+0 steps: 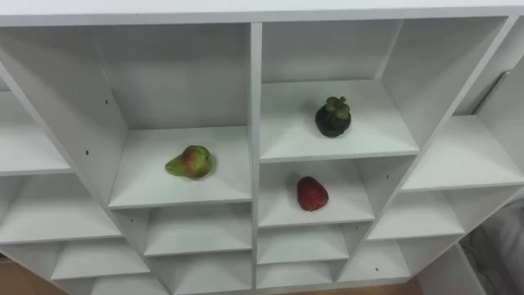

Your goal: Collect fruits from the closet

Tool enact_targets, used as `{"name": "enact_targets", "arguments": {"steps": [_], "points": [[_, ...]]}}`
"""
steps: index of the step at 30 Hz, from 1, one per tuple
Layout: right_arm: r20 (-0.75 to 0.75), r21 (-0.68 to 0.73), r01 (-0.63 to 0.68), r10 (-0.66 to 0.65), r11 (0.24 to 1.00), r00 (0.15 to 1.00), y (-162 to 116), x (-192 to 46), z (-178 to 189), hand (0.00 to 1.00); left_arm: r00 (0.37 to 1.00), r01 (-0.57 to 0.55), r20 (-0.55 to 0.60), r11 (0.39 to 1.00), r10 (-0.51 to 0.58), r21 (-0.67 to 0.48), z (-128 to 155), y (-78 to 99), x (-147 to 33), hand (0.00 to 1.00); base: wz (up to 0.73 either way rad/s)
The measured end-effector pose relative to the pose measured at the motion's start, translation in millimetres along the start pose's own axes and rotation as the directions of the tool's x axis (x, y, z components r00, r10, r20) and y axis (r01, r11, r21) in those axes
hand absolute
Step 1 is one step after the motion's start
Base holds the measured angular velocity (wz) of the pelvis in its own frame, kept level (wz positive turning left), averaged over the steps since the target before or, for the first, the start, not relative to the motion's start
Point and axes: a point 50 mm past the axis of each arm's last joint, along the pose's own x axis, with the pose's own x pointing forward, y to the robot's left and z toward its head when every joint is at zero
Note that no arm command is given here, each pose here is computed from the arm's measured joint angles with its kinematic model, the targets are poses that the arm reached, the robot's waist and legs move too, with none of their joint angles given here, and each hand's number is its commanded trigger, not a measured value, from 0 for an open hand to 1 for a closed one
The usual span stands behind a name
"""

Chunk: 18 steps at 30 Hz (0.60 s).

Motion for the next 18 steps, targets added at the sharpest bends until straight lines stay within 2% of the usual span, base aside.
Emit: {"name": "enact_targets", "arguments": {"steps": [18], "points": [[0.016, 0.001, 0.02, -0.02, 1.0, 1.0, -1.9, -0.1, 4.6, 0.0, 1.0, 0.001, 0.006, 1.0, -0.001, -0.001, 0.4, 0.1, 0.0, 1.0, 0.0]]}}
